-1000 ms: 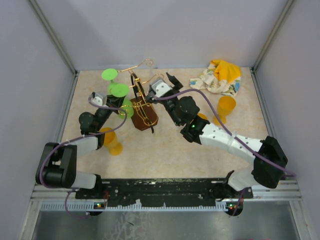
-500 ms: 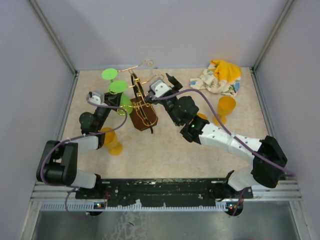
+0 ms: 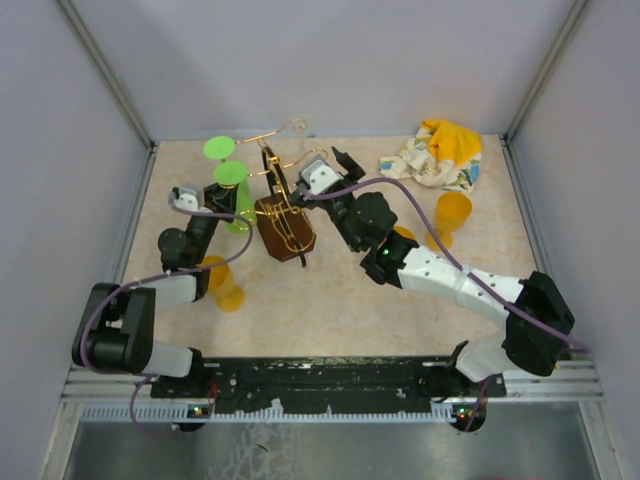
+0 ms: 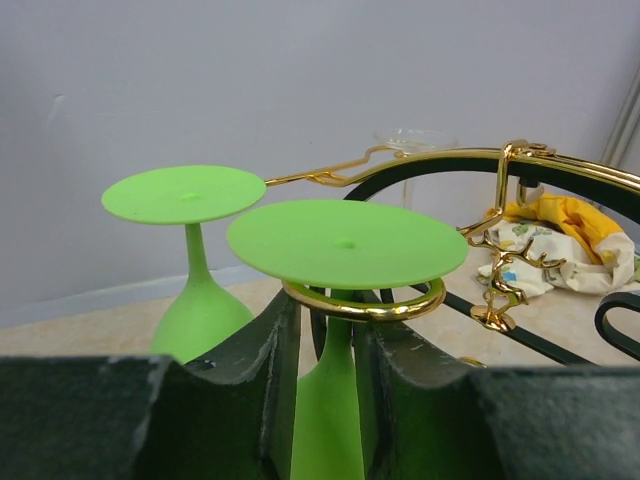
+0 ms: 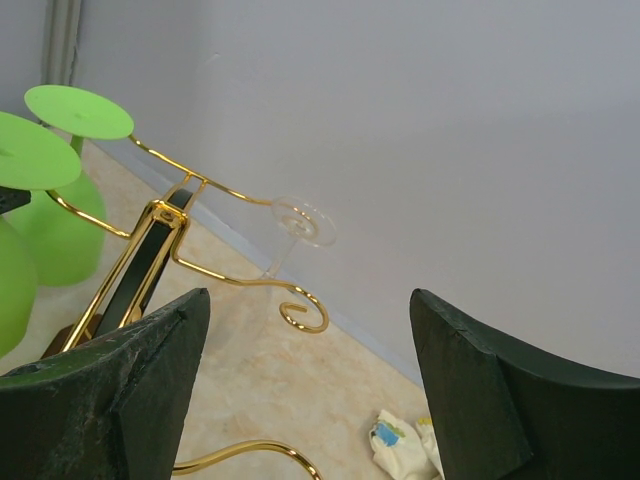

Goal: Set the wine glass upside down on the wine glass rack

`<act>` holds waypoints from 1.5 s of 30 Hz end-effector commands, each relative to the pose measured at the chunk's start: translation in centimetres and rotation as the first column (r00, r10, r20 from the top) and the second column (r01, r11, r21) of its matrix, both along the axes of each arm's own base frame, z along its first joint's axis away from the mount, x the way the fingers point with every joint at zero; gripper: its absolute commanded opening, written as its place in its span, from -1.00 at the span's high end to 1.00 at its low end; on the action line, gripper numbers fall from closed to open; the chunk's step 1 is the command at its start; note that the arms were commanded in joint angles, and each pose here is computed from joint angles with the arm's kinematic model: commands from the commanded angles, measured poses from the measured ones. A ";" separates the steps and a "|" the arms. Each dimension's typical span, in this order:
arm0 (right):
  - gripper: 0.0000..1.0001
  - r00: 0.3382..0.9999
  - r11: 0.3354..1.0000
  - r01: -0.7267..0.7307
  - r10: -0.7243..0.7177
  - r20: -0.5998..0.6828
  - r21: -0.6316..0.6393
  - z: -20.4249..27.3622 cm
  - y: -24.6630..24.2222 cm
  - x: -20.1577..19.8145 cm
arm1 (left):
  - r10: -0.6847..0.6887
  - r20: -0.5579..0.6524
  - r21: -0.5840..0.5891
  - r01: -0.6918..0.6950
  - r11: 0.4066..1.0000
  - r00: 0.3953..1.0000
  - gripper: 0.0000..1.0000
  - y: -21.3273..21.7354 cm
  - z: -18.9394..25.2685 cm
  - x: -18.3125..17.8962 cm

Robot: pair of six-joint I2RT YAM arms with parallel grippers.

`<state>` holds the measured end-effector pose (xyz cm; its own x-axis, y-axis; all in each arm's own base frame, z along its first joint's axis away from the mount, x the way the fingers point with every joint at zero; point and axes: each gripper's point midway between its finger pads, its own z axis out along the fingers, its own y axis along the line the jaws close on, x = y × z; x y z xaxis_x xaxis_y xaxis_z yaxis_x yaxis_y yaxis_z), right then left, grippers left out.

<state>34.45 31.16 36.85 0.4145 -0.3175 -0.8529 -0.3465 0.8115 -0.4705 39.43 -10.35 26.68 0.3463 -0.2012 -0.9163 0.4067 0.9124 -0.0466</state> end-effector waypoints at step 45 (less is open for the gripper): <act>-0.53 0.995 0.989 -0.085 0.090 -0.036 0.118 4.4 1.0 -0.7 | 0.009 0.000 0.052 -0.009 0.999 1.000 0.27 1.2 2.8 -7.0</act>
